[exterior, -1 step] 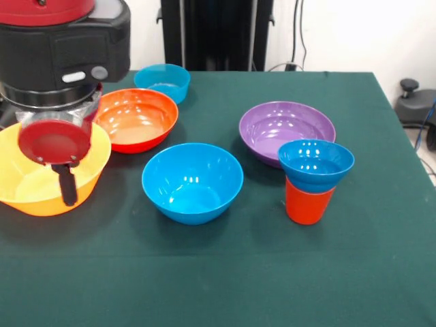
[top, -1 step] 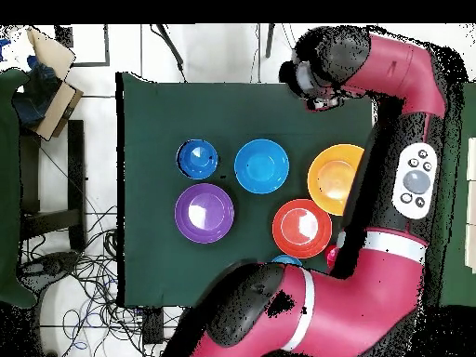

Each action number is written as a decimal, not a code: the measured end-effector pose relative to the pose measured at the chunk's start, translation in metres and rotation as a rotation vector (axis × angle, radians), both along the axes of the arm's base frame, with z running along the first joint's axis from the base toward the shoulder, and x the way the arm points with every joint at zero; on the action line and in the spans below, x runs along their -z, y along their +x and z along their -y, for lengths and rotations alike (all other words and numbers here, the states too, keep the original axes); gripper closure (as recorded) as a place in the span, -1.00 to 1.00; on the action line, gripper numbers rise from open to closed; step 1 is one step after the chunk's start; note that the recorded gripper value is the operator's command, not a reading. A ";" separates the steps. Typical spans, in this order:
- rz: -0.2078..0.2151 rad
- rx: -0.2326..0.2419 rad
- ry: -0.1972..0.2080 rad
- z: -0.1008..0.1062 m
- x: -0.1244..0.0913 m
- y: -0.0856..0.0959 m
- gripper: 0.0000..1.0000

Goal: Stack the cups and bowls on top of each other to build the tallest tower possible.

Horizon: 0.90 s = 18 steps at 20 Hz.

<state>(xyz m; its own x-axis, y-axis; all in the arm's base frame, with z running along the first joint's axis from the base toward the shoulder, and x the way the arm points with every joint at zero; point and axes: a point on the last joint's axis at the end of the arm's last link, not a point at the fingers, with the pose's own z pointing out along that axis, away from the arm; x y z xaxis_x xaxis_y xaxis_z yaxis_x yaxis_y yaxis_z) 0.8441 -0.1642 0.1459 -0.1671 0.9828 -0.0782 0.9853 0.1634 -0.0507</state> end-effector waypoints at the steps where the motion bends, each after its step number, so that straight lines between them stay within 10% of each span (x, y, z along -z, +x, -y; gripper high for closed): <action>1: -0.007 0.000 0.005 -0.002 0.000 0.002 -1.00; 18: -0.067 -0.025 0.072 -0.054 0.017 0.021 -1.00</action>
